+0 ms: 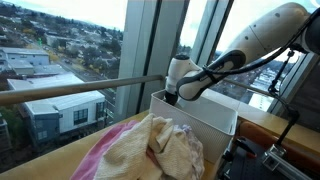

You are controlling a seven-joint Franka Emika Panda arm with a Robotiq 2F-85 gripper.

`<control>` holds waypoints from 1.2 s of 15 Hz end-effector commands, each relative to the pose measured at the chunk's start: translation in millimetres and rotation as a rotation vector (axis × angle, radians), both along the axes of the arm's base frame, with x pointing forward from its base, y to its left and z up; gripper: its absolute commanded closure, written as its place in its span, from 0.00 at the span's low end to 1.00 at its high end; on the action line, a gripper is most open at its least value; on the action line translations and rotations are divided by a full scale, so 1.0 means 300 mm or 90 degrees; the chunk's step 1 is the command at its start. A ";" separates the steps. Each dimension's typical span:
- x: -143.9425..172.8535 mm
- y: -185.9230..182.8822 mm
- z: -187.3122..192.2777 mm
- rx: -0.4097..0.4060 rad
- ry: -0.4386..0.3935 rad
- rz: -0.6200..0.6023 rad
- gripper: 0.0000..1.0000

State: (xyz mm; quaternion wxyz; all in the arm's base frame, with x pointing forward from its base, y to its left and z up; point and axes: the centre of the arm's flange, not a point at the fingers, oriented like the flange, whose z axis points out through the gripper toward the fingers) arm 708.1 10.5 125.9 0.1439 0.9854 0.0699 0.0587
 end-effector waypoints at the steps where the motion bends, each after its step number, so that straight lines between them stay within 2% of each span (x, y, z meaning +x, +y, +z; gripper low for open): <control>1: -0.178 0.138 0.185 -0.027 -0.021 -0.015 0.99; 7: -0.251 0.357 0.559 -0.063 -0.149 -0.001 0.99; 12: -0.344 0.625 0.893 -0.079 -0.256 0.070 0.99; 15: -0.473 0.834 1.034 -0.077 -0.261 0.110 0.99; 16: -0.531 0.908 1.031 -0.075 -0.242 0.114 0.99; 18: -0.621 0.970 0.983 -0.077 -0.198 0.120 0.99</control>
